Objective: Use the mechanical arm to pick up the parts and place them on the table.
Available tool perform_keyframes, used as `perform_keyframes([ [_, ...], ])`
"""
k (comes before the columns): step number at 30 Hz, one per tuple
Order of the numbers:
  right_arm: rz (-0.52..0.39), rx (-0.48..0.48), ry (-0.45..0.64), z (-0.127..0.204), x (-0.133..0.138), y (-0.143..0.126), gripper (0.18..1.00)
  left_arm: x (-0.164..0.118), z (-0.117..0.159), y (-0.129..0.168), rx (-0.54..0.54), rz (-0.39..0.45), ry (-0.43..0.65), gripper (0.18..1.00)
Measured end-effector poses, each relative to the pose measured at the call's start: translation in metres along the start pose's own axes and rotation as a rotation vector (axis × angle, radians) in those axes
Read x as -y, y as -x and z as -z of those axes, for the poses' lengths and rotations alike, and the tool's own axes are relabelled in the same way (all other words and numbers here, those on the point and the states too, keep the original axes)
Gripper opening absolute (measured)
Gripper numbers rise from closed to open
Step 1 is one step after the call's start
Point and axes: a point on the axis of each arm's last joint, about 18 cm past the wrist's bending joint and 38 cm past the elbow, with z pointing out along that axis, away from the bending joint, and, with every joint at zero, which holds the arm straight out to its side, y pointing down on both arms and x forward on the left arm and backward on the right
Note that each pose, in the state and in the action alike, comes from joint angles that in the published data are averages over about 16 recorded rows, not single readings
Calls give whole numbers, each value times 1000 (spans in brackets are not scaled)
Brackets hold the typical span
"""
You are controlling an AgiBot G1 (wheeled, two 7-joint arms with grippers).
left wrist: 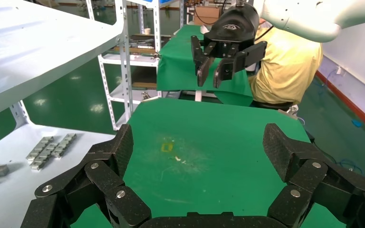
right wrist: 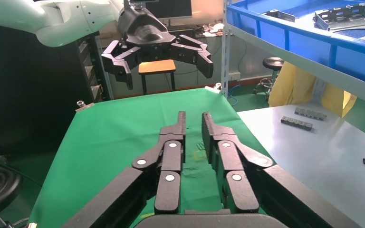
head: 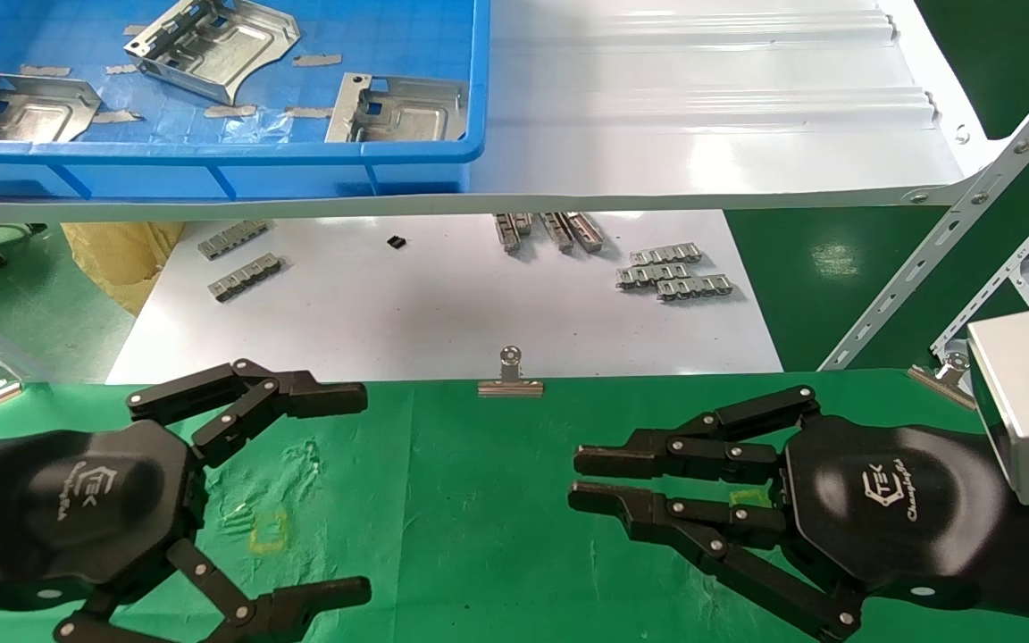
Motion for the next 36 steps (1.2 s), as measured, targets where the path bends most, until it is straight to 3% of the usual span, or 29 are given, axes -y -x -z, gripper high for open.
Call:
perform_keyframes([
  [5, 0, 0, 0, 0, 0, 0, 279, 16, -1, 13, 20, -49, 5, 1001],
  [10, 0, 0, 0, 0, 0, 0, 231, 44, -1, 47, 82, -106, 0, 1001],
  [16, 0, 0, 0, 0, 0, 0, 202, 85, 4, 118, 261, -165, -4, 1001],
  [22, 0, 0, 0, 0, 0, 0, 193, 114, 12, 198, 512, -162, 9, 1001],
  [29, 0, 0, 0, 0, 0, 0, 194, 115, 24, 263, 779, -161, 130, 1001],
  [36, 0, 0, 0, 0, 0, 0, 209, 100, 36, 291, 931, -143, 253, 995],
])
